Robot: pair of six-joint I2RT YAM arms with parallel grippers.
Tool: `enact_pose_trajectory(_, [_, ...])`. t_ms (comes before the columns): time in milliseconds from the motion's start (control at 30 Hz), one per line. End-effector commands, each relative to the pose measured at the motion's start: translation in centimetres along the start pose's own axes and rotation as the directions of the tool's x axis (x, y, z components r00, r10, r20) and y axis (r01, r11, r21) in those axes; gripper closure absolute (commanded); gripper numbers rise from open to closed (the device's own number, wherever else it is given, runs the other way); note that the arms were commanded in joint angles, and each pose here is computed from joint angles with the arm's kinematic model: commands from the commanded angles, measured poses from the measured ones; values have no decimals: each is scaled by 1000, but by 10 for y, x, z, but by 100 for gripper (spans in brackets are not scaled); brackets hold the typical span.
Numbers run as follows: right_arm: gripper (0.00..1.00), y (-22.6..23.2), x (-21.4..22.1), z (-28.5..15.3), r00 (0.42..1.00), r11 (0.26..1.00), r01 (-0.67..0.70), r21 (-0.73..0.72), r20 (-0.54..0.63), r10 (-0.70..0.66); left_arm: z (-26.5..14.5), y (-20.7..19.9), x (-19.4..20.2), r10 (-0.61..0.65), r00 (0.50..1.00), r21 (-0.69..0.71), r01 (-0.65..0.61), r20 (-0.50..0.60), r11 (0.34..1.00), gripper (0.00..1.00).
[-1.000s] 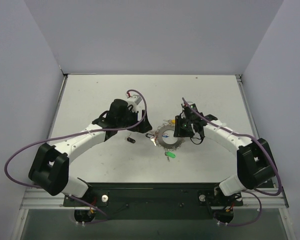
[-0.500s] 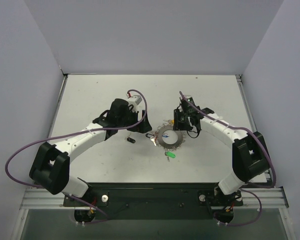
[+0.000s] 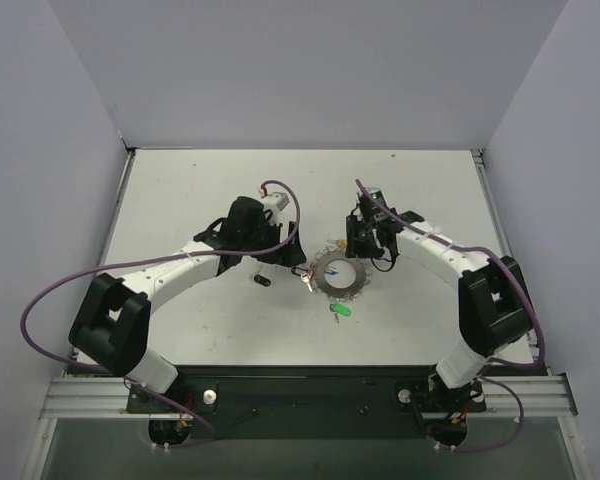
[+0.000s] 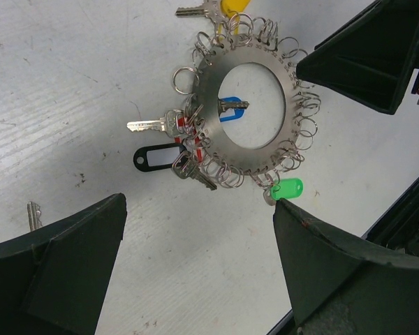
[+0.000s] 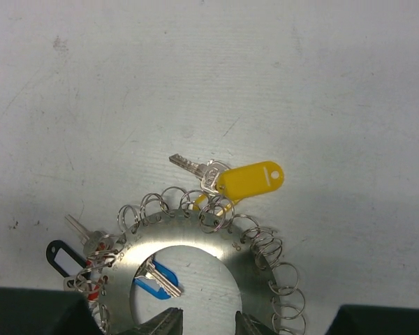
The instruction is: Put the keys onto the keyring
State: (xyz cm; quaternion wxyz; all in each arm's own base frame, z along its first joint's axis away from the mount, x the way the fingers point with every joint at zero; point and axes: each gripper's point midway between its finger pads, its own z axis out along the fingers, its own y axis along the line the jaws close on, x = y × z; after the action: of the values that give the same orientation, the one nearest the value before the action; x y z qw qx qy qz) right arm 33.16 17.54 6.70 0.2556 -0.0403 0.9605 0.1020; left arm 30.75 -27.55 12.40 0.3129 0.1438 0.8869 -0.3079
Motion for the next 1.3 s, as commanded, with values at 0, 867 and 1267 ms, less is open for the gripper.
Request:
enact_pose_trajectory(0, [64, -15, -10, -1, 999, 999, -33, 36, 0, 34, 1, -14, -22, 38, 998, 33, -39, 44, 999, 4])
enact_pose_trajectory(867, [74, -45, 11, 30, 950, 961, -277, 23, -143, 278, 6, -9, -21, 43, 999, 12, -44, 33, 999, 4])
enact_pose_trajectory(1267, [77, -50, 13, 39, 938, 951, -307, 35, -155, 309, 6, -8, -22, 43, 998, 9, -44, 34, 999, 4])
